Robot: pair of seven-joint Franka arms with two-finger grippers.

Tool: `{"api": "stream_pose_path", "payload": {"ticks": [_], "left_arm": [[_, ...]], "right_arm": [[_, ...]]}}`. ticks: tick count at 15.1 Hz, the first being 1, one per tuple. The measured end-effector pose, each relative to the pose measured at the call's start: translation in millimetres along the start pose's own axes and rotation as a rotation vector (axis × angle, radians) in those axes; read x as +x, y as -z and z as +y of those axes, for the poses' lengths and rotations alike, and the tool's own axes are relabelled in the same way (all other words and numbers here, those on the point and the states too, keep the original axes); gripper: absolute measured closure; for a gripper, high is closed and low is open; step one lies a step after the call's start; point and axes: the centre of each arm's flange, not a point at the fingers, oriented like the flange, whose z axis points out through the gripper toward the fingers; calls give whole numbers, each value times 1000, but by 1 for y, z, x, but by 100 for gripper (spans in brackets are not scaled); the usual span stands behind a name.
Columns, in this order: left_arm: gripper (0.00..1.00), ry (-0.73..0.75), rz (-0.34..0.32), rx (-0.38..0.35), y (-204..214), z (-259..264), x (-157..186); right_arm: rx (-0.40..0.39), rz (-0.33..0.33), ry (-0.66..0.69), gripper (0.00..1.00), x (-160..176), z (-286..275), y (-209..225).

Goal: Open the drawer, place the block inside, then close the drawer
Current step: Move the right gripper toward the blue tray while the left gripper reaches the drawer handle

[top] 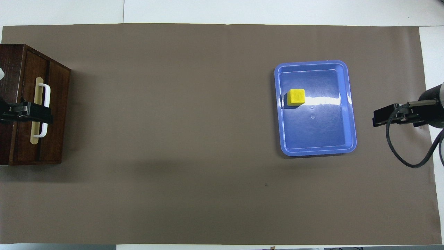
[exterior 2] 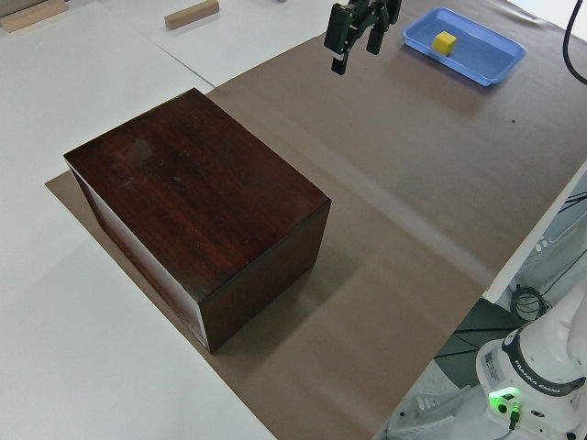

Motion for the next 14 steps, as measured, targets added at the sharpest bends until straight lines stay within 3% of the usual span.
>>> {"api": "stream_pose_path", "payload": {"ticks": [9, 14], "left_arm": [[0, 1, 6, 0, 0, -1, 1], [0, 5, 81, 13, -19, -5, 13]], "right_arm": [[-19, 15, 18, 0, 2, 2, -1], [-19, 79, 227, 0, 2, -1, -37]]}}
